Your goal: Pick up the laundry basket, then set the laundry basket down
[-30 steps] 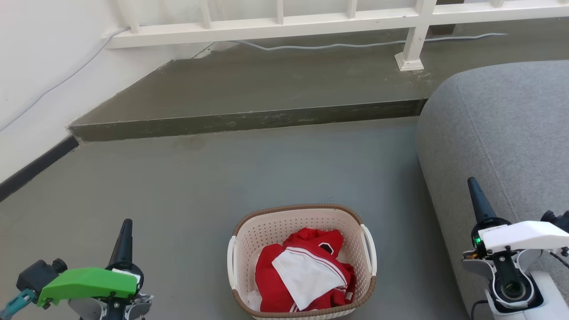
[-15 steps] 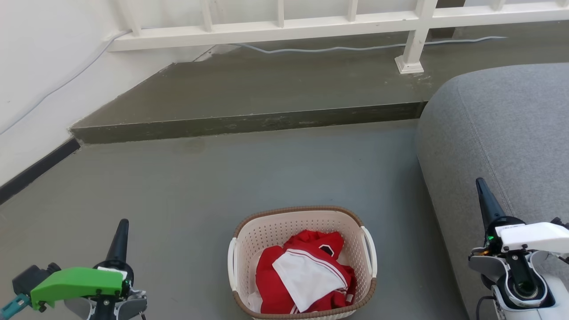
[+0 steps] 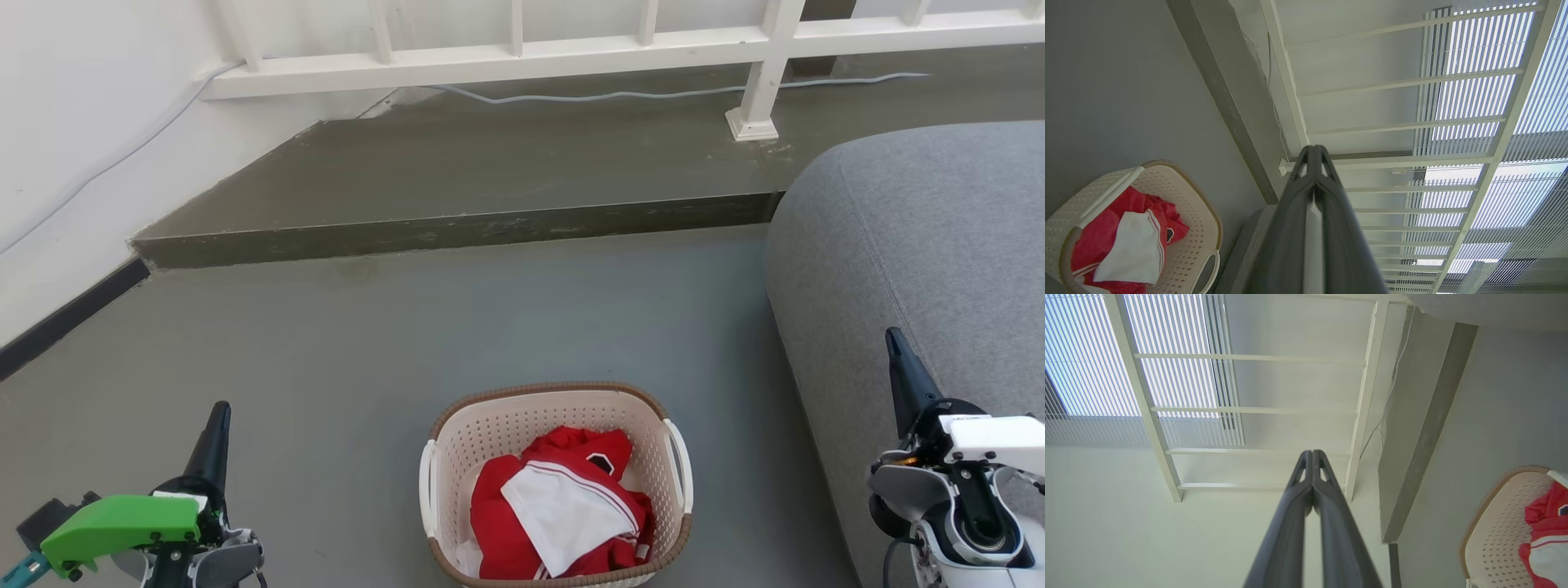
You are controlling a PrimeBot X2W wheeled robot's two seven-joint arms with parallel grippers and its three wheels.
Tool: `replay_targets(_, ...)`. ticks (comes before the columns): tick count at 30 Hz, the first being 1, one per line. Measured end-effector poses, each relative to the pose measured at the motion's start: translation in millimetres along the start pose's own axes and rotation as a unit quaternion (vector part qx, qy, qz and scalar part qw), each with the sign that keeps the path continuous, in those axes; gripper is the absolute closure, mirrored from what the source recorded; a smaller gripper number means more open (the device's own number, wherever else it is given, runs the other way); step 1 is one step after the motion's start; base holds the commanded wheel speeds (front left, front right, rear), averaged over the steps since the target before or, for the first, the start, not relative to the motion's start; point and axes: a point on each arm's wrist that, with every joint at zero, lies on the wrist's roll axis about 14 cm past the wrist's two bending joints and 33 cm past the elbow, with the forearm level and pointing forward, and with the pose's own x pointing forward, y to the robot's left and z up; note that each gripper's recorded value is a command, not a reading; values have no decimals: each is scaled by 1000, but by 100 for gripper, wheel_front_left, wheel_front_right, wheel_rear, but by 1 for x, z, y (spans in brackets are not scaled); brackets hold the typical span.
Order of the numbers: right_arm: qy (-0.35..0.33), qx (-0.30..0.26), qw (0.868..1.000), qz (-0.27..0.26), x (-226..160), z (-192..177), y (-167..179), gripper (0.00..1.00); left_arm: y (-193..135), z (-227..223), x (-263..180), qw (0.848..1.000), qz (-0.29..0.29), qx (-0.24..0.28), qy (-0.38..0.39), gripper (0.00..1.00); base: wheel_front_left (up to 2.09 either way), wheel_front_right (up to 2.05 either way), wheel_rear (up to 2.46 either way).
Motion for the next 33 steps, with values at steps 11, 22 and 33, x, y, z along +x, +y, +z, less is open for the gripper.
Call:
replay_targets(11,-7,48,999,2,-1,5,0,100,-3,5,1,999,-9,-41,-5,100,0,0,0)
replay_targets(22,-7,48,999,1,-1,5,-1,100,-4,5,1,999,-9,-41,-5,100,0,0,0)
replay_targets(33,-7,48,999,2,0,6,0,100,-4,6,2,999,-9,-41,-5,100,0,0,0)
